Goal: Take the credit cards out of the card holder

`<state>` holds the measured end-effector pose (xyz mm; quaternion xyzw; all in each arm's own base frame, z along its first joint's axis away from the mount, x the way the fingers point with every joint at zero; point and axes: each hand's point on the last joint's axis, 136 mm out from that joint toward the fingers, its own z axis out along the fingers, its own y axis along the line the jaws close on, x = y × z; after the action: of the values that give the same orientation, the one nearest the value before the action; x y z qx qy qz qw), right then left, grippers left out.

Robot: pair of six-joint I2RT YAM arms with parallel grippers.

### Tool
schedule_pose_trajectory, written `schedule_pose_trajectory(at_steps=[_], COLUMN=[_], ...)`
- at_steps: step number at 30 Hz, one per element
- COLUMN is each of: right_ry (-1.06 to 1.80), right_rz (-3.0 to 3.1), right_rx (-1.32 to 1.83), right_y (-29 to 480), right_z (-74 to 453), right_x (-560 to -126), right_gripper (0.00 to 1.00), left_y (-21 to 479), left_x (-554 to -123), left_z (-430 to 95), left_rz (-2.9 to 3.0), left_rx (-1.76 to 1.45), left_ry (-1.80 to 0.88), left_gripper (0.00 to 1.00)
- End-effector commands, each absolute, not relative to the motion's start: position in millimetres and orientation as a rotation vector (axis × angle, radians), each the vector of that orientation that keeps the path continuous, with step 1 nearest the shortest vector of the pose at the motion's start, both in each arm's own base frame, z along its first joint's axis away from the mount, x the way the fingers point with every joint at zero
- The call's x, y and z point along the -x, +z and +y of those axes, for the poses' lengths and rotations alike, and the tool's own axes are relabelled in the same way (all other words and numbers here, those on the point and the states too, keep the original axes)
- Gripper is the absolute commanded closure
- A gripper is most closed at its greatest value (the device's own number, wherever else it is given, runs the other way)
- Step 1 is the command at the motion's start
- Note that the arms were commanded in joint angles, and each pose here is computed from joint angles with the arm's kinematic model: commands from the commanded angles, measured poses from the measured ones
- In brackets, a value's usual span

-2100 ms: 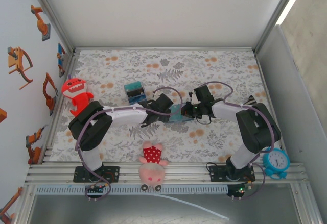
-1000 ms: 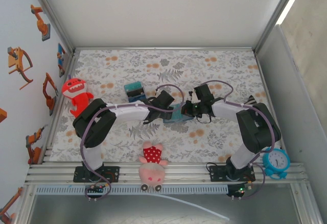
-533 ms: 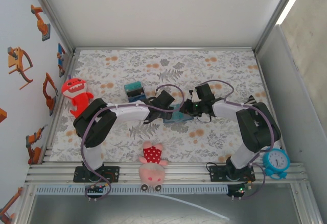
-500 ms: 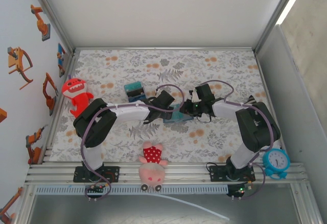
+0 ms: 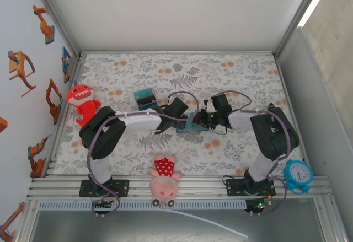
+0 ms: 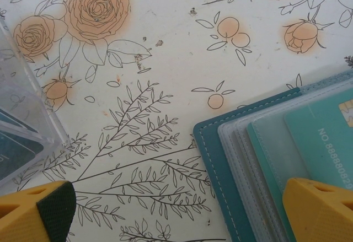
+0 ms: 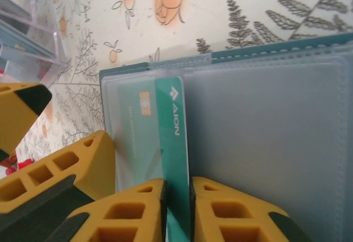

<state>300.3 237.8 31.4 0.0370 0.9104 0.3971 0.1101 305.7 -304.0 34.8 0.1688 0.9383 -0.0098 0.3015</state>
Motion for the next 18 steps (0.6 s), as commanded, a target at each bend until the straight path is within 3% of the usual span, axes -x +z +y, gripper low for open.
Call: schedule_pose_trajectory(at_steps=[1,4,18], right_ry=[1.234,1.237,1.103], right_rz=[2.652,2.649,2.673], right_rx=[-0.138,-0.15,-0.153], right_y=[30.9,30.4,32.8], right_z=[239.1,236.6,211.0], right_x=[-301.8,-301.5,-304.3], right_gripper=[0.89,1.0,1.0], left_y=[15.8,15.3,14.4], left_x=[-295.5,-295.0,-297.8], left_z=[-295.5,-294.7,-286.6], left_rz=[2.552,2.555,2.561], left_rx=[-0.503,-0.497,-0.478], left_ry=[0.032,0.033,0.044], left_gripper=[0.03,0.03,0.03])
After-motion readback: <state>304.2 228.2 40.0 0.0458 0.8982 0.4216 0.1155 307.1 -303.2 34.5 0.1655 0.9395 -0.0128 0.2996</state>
